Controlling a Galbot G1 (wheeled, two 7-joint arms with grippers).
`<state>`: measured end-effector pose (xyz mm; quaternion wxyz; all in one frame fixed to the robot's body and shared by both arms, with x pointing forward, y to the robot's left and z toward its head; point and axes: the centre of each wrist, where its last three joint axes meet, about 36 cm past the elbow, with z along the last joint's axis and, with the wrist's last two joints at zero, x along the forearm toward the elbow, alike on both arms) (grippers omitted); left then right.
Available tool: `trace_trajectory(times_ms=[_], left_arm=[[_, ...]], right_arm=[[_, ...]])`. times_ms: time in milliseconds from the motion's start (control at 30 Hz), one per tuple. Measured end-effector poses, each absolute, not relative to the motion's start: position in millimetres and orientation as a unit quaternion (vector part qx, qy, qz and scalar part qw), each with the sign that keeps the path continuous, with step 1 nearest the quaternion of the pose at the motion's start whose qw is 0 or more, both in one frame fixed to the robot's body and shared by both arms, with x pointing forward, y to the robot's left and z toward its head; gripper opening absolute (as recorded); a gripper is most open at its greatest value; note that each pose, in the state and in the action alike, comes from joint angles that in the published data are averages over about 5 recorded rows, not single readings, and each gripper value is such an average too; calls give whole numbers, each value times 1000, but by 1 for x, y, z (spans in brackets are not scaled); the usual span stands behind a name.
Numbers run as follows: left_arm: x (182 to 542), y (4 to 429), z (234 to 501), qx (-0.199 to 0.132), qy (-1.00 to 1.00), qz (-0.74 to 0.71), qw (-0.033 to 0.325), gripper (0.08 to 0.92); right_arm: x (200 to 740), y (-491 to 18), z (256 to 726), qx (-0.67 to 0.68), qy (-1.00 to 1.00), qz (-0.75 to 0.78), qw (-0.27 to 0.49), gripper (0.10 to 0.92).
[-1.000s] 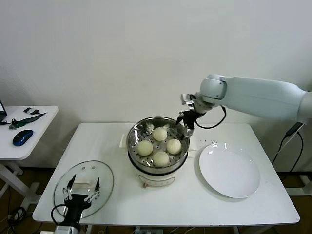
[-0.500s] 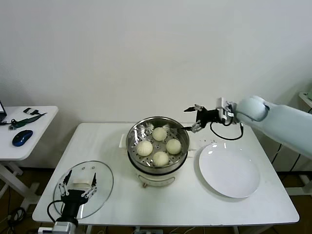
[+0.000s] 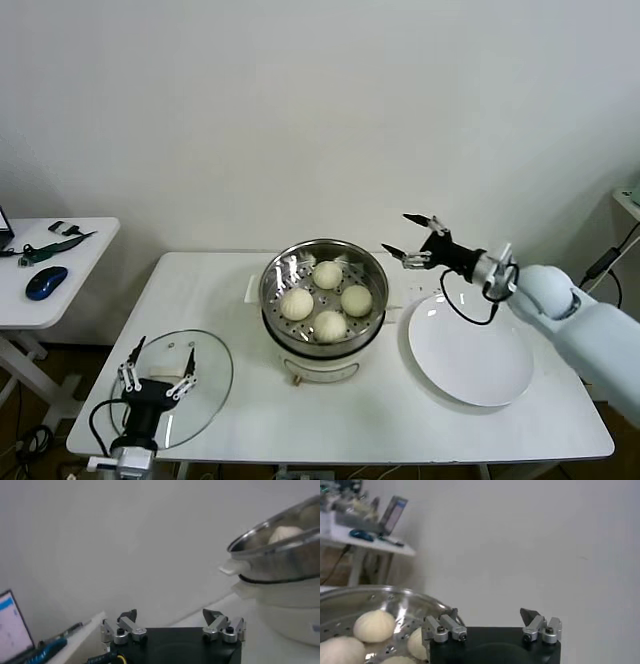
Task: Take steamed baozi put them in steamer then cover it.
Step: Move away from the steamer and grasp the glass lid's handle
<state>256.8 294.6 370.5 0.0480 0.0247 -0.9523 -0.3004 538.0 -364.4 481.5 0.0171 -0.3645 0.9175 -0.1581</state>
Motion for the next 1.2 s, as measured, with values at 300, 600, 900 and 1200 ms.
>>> trace_trajectory(times_ms=[300,600,900,1200], left_arm=[[263,302,367,-3,-846,-529,69,823],[258,307,348,-35,-716,-689,111,823],[249,311,327,-40,-674,-725,134,823],[264,321,308,-37,-669,-731,128,823]], right_arm=[[486,-370,438,-284,954,-87,28,823],[442,-390,403,-203,978,-46,19,823],[419,-403,383,-156,987,-36,6,823],[407,-415,375,-132,990,-38,-4,823]])
